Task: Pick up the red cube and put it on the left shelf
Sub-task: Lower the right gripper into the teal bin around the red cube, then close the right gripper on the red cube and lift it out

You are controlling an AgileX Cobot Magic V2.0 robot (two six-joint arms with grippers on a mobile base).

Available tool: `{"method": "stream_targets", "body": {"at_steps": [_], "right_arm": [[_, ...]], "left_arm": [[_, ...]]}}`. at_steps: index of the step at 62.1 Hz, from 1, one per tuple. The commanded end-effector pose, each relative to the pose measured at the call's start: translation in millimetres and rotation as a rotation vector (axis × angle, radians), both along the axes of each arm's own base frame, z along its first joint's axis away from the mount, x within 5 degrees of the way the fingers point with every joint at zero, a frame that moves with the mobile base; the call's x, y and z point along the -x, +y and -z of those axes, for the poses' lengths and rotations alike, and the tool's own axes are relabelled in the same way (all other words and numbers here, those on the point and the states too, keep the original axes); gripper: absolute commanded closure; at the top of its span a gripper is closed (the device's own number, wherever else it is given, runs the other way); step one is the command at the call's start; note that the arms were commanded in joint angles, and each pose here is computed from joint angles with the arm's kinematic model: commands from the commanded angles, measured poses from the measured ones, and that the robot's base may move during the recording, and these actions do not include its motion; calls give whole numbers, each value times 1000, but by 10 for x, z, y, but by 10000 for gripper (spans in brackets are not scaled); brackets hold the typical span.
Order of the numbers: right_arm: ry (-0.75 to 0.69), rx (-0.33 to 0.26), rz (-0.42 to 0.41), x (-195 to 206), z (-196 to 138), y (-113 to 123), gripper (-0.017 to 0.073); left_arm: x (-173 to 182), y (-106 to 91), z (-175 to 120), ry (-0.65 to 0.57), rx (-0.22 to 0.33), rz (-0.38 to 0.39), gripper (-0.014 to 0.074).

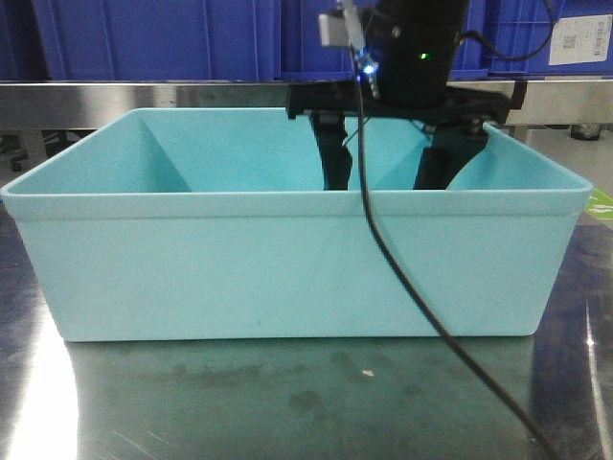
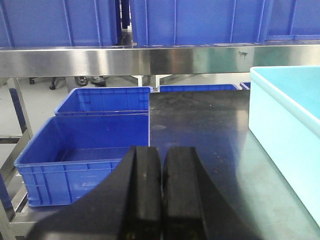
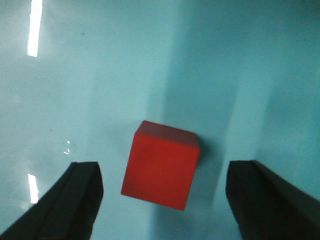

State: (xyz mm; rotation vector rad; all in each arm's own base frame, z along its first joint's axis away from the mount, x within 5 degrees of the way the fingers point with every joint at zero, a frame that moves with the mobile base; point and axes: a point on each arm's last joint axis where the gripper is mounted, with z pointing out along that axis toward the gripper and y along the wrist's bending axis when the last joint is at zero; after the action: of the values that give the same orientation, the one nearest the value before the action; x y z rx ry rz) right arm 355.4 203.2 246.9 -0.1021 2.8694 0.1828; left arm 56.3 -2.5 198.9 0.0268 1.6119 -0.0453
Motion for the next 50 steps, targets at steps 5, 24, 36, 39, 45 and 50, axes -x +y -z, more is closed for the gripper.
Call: {"method": "stream_targets", "body": {"at_steps": [5,24,36,39,45,50], "right_arm": [[-69,-55,5,-56,-155,28,-57],[-70,-56,5,-86,-102,46,62],[-69,-55,5,-85,-105,45,300],[-74,-57,5,-86,-125,46,330],[-89,-66,5,-65,-197,34,361],[-116,-80,2,-30,-316,13,365]], "left_arm": [[3,-1,-9,-79,10,1,492],[3,-1,-9,-79,10,1,492],[3,-1,-9,-79,10,1,492],[3,-1,-9,-79,10,1,492],[3,-1,-9,-79,10,1,492],[3,-1,-9,-79,10,1,492]]}}
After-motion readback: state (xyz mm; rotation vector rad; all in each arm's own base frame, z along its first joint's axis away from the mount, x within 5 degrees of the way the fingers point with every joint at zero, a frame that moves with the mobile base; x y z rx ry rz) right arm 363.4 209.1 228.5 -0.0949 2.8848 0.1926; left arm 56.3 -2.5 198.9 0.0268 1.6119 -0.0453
